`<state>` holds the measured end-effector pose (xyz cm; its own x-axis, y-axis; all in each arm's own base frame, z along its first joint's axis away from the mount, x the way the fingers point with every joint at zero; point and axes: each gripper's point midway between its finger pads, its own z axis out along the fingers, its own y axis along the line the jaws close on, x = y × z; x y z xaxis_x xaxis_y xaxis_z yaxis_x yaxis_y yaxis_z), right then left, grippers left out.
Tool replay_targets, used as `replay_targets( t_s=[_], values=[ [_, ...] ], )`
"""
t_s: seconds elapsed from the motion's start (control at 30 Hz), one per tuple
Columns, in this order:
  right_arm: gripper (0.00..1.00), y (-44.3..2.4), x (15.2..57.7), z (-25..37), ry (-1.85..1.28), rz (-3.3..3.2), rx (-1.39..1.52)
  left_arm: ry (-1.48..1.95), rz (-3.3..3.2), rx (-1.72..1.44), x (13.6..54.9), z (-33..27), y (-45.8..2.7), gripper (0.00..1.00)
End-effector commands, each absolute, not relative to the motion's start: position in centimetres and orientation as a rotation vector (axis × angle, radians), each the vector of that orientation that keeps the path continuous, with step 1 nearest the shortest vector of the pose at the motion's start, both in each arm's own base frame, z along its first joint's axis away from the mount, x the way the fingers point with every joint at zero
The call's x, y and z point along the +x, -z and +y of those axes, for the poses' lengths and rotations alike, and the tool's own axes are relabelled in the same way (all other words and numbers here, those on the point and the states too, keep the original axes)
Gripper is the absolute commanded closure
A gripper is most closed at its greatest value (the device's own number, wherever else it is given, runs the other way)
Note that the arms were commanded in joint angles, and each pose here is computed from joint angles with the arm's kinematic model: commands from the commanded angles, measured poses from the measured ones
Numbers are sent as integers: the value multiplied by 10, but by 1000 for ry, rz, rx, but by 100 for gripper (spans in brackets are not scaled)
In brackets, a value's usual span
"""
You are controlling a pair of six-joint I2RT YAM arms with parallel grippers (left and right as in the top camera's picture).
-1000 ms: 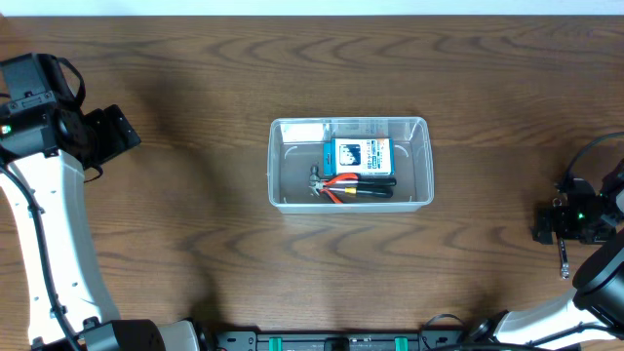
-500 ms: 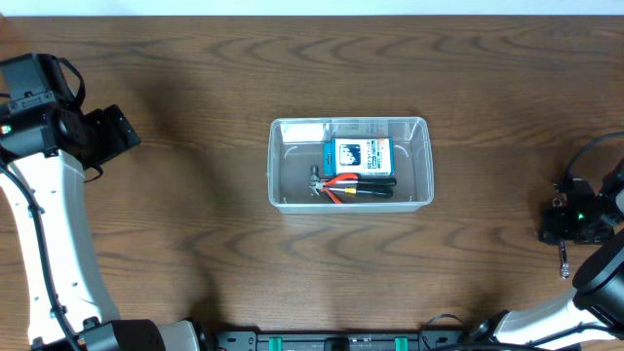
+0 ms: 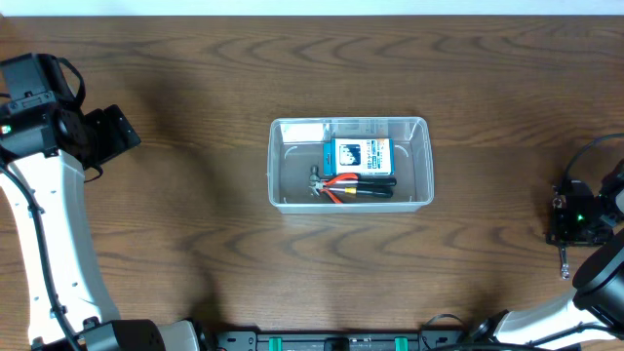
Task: Pack container
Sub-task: 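Close the right gripper on the silver wrench handle, then lift the wrench and carry it left over the container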
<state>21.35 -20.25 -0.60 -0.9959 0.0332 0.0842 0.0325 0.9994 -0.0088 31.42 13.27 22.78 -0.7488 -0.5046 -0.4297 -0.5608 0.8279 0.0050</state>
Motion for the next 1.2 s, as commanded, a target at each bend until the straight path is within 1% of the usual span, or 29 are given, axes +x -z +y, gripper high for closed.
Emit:
replay_targets(
  t_s=[0.0, 0.13, 0.23, 0.4, 0.47, 0.53, 0.6, 0.87, 1.03, 1.17],
  values=[
    [66, 12, 205, -195, 36, -3033, -57, -200, 2573, -788, 314, 135, -236, 2],
    [72, 12, 205, -195, 37, -3032, -56, -200, 2573, -788, 314, 135, -236, 2],
    [74, 12, 205, -195, 37, -3032, -57, -200, 2573, -788, 314, 135, -236, 2],
    [79, 12, 206, -195, 34, -3034, -56, -200, 2573, -788, 314, 135, -236, 2],
    [84, 12, 206, -195, 33, -3036, -56, -200, 2573, -787, 314, 135, -236, 2],
    [93, 12, 207, -196, 28, -3040, -56, -200, 2573, -788, 314, 135, -236, 2],
    [99, 10, 210, -198, 19, -3047, -56, -200, 2573, -788, 314, 135, -236, 2],
    [99, -12, 233, -208, -26, -3094, -68, -200, 2573, -788, 314, 135, -236, 2],
    [99, -47, 267, -207, -72, -3134, 36, -200, 2573, -788, 314, 135, -236, 2],
    [99, -83, 304, -187, -113, -3167, 204, -200, 2573, -788, 314, 135, -236, 2]
  ],
)
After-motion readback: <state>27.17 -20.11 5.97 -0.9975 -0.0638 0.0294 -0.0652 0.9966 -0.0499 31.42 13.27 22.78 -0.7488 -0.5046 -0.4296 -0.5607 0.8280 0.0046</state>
